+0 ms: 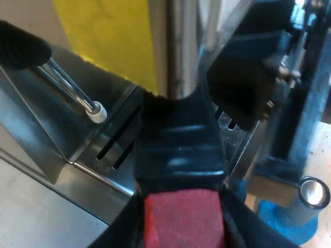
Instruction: Put the handle in the coffee machine
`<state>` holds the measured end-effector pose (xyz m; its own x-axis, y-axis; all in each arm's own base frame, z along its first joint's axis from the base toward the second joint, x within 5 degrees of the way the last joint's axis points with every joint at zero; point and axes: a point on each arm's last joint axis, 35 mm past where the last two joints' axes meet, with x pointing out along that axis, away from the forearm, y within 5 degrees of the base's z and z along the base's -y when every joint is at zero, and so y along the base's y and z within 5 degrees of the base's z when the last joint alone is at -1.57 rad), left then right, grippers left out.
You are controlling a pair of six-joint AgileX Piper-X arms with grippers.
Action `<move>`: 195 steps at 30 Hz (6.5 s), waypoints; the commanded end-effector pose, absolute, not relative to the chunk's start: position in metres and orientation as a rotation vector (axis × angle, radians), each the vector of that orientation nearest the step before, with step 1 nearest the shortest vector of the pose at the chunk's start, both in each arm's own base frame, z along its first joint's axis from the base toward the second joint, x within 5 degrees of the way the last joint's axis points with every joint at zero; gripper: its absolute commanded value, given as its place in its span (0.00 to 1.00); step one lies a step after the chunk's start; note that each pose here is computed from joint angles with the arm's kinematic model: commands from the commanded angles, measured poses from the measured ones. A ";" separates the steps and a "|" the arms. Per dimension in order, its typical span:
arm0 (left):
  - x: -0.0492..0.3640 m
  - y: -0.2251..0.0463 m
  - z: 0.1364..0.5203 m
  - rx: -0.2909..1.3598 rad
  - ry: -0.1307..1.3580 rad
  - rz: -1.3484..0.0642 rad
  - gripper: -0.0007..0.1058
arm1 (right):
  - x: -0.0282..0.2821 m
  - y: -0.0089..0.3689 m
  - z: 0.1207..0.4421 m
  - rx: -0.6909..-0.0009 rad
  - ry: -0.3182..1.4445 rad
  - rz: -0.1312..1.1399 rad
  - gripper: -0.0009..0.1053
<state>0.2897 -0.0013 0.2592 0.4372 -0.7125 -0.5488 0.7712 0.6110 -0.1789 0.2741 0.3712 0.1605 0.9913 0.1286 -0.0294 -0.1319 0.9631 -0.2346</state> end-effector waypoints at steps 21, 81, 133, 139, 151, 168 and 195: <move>0.290 -0.007 0.295 0.101 0.415 -1.056 0.01 | 0.299 0.372 0.187 -0.102 -0.112 0.035 0.30; 0.288 0.025 0.273 0.215 0.695 -0.781 0.02 | 0.300 0.371 0.198 -0.040 -0.184 0.052 0.30; 0.258 -0.043 0.255 0.162 0.942 -0.833 0.01 | 0.286 0.377 0.196 -0.242 0.057 0.230 0.30; 0.250 -0.043 0.261 0.182 0.910 -0.801 0.01 | 0.276 0.365 0.202 -0.226 0.082 0.348 0.30; 0.245 -0.043 0.255 0.160 0.925 -0.800 0.01 | 0.240 0.318 0.209 -0.323 0.185 0.494 0.30; 0.235 -0.063 0.269 0.083 0.915 -0.797 0.01 | 0.179 0.248 0.303 -0.301 0.214 0.779 0.31; 0.225 -0.096 0.265 -0.215 1.100 -0.626 0.01 | 0.145 0.204 0.344 -0.261 0.231 0.846 0.59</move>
<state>0.2328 -0.0877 0.2639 0.3711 -0.5004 -0.7823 0.3275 0.8588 -0.3940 0.1463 0.2043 0.3414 0.6489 0.6949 -0.3100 -0.7531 0.6448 -0.1310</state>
